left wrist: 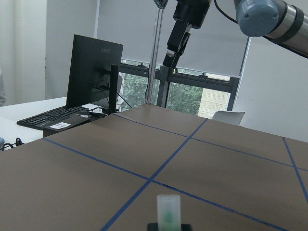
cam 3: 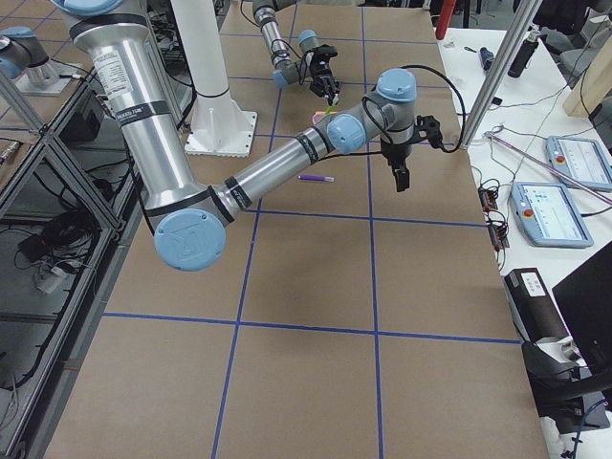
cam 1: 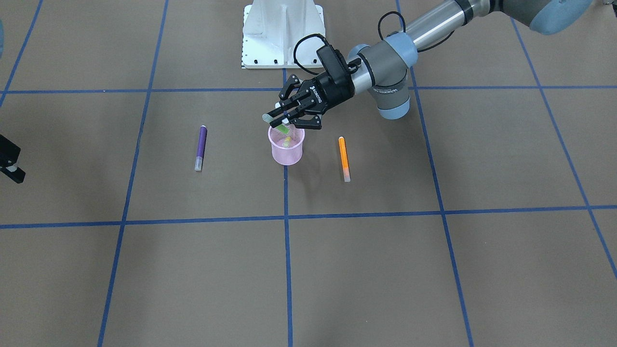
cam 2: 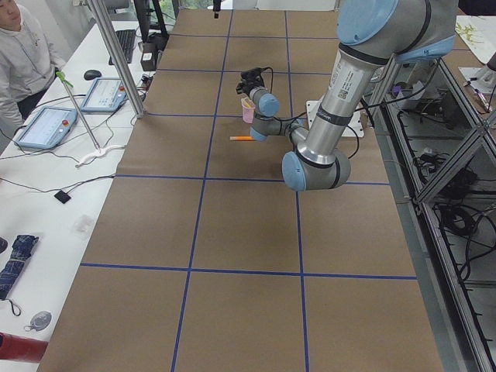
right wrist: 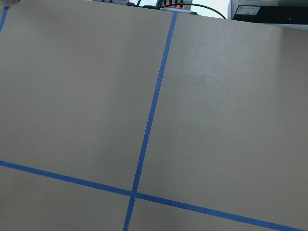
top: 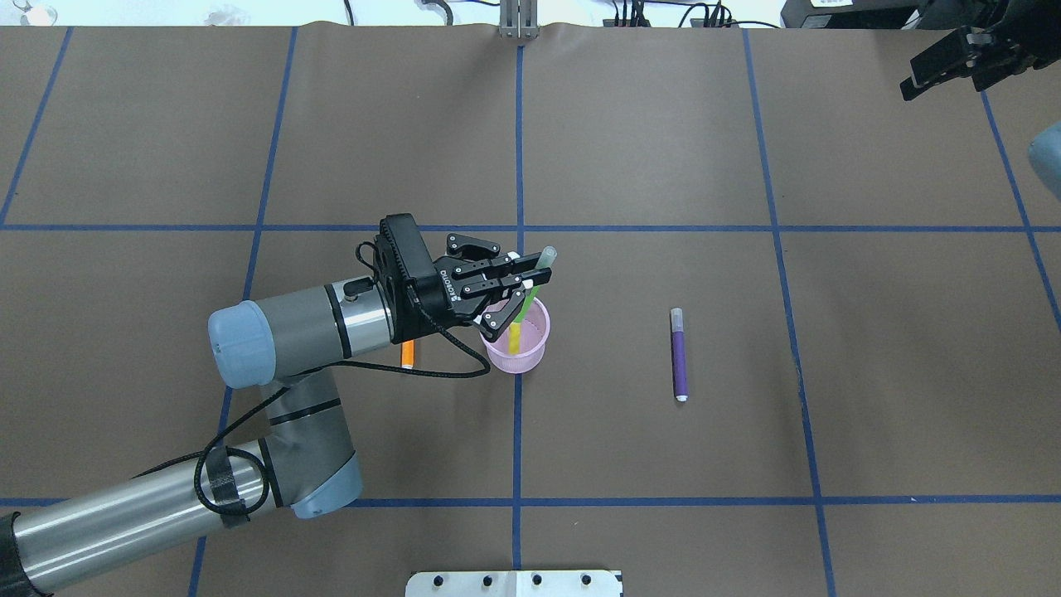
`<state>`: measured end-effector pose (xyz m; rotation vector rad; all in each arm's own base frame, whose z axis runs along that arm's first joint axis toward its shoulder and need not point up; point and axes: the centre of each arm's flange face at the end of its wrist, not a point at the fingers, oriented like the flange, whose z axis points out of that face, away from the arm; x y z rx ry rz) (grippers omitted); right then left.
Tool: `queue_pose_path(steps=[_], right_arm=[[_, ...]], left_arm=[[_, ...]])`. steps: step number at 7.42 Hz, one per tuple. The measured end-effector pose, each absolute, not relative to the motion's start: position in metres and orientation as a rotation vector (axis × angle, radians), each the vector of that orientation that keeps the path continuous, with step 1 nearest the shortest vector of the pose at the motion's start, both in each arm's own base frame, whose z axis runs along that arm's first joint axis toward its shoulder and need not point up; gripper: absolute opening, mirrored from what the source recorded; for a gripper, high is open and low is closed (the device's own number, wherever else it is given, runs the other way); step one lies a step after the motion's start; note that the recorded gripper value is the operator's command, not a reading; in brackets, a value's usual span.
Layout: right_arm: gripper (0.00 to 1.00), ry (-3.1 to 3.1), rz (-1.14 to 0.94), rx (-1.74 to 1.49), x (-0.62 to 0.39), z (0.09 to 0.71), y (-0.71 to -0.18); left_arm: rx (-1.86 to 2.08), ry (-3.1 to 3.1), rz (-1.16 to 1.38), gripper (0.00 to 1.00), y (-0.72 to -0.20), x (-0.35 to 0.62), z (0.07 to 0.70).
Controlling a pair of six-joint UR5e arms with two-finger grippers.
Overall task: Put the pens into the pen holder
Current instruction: 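Drop the green highlighter in the cup while the right gripper nears the purple marker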
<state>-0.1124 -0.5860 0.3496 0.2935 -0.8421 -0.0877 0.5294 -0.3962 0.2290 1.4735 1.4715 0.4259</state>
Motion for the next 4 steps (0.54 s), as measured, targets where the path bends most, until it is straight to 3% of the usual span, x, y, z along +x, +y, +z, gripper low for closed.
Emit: queue_pose_path(steps=[4], right_arm=[[1.00,-0.844,-0.083,0.292,-0.1123,0.3490,-0.5858]], left_arm=[[1.480,1.454,0.416,0.99,-0.4033,0.5258,0.2276]])
